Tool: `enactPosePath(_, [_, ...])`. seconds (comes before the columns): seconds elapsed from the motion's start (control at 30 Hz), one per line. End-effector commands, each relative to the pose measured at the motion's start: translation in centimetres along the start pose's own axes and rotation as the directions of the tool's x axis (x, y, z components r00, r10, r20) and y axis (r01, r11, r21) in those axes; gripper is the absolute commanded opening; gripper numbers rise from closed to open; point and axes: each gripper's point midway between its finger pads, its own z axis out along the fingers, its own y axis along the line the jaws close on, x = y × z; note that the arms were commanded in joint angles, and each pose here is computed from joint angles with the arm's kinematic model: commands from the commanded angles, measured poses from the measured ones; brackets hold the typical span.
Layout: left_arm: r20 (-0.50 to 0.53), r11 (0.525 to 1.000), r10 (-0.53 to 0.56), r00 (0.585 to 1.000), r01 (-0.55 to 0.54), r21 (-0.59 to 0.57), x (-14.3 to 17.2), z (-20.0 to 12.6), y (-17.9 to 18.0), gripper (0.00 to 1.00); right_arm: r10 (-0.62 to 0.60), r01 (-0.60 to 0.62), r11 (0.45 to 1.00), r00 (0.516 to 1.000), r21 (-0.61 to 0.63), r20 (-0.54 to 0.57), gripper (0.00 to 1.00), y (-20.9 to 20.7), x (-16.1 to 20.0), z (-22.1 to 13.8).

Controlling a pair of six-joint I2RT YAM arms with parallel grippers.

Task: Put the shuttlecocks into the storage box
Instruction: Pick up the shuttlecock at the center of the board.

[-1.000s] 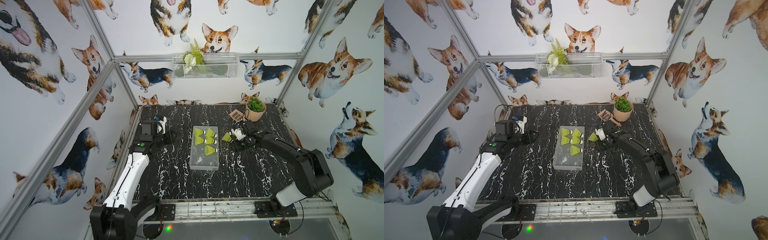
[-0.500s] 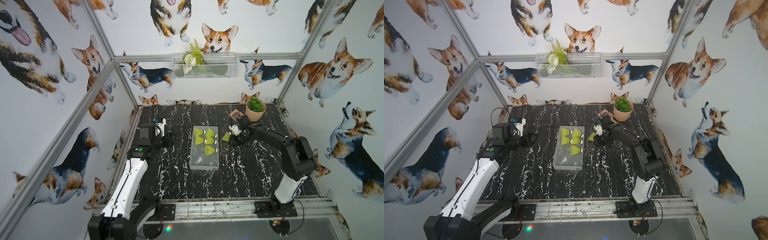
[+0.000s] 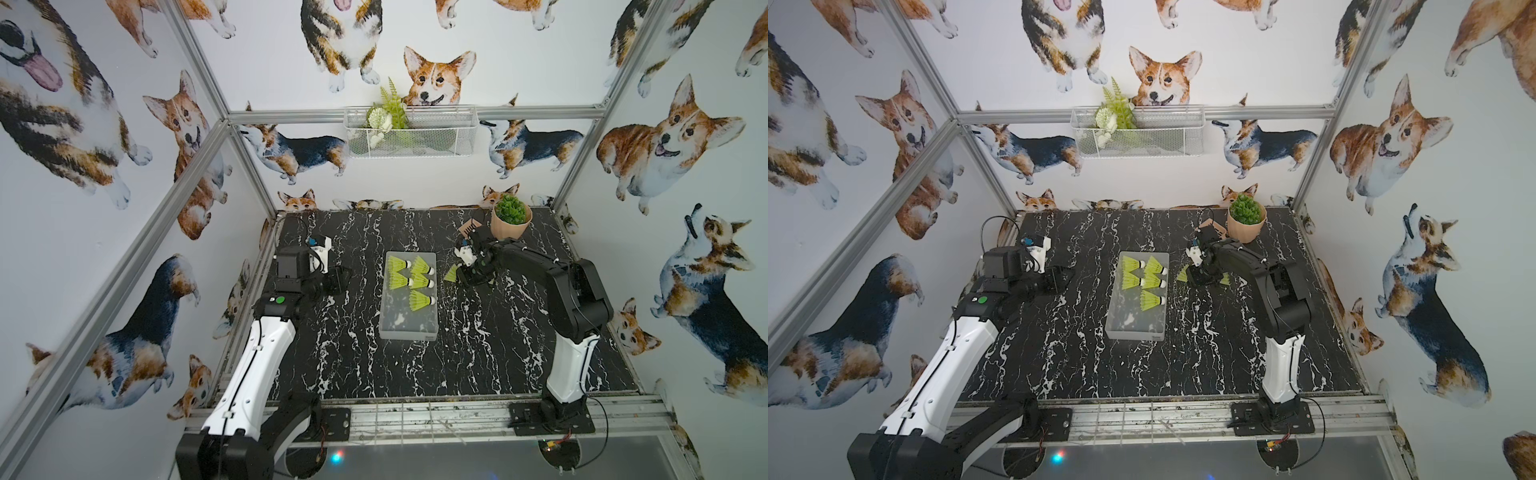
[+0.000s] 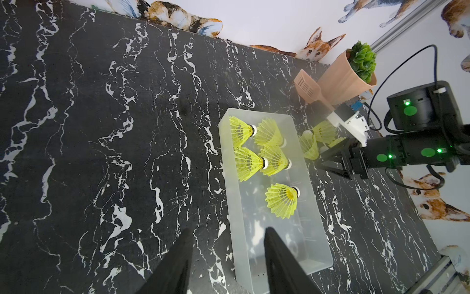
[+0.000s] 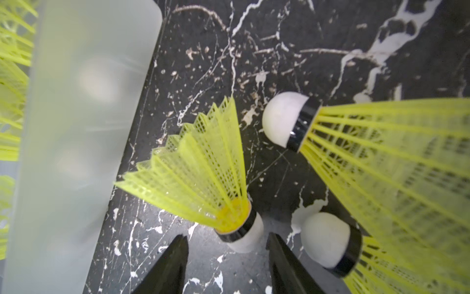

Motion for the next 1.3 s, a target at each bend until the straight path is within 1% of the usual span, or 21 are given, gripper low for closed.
enactPosePath(0.0, [0.017,1.000,0.014,1.000,-0.014,0.006,-0.4,-0.1,-0.1,0.49,-0.020,0.020,1.000,0.999,0.022,-0.027,0.58,-0.4,0.2,0.2])
enactPosePath(0.13, [0.019,1.000,0.013,1.000,-0.013,0.006,-0.5,-0.2,0.0,0.49,-0.028,0.029,0.999,0.999,0.029,-0.041,0.59,-0.7,-0.1,0.6])
enactPosePath(0.23, [0.019,1.000,0.011,1.000,-0.011,0.004,-0.5,-0.1,0.1,0.49,-0.037,0.038,0.999,0.998,0.023,-0.051,0.57,-0.6,-0.2,1.0])
enactPosePath(0.5, [0.025,1.000,0.002,1.000,-0.002,0.006,-0.6,-0.2,0.3,0.49,-0.047,0.047,0.999,0.998,0.000,-0.050,0.43,-0.2,-0.2,1.3])
enactPosePath(0.57, [0.024,1.000,0.000,1.000,0.000,0.009,-0.7,-0.1,0.3,0.49,-0.049,0.048,0.999,0.998,-0.004,-0.042,0.40,-0.1,-0.2,1.2])
enactPosePath(0.77, [0.017,1.000,-0.005,1.000,0.005,0.024,-0.6,0.0,0.2,0.49,-0.071,0.071,0.997,0.997,0.009,0.017,0.36,0.2,-0.6,-0.2])
enactPosePath(0.97, [-0.005,0.998,-0.013,1.000,0.014,0.064,-0.3,0.5,-0.4,0.49,-0.092,0.091,0.996,0.992,0.018,0.082,0.32,0.6,-0.7,-1.8])
enactPosePath(1.03, [-0.010,0.998,-0.013,1.000,0.013,0.069,-0.3,0.6,-0.4,0.49,-0.093,0.091,0.996,0.993,0.022,0.077,0.31,0.5,-0.6,-1.8])
enactPosePath(1.1, [-0.008,0.997,-0.011,1.000,0.011,0.072,-0.3,0.6,-0.5,0.49,-0.091,0.090,0.996,0.994,0.018,0.061,0.25,0.5,-0.3,-1.4])
enactPosePath(1.17, [-0.011,0.997,-0.013,1.000,0.014,0.080,-0.2,0.6,-0.6,0.49,-0.087,0.086,0.996,0.995,0.011,0.056,0.24,0.7,-0.2,-1.4])
enactPosePath(1.27, [-0.024,0.995,-0.016,1.000,0.018,0.096,-0.1,0.9,-0.8,0.49,-0.087,0.086,0.996,0.993,0.011,0.079,0.25,1.1,-0.2,-2.0])
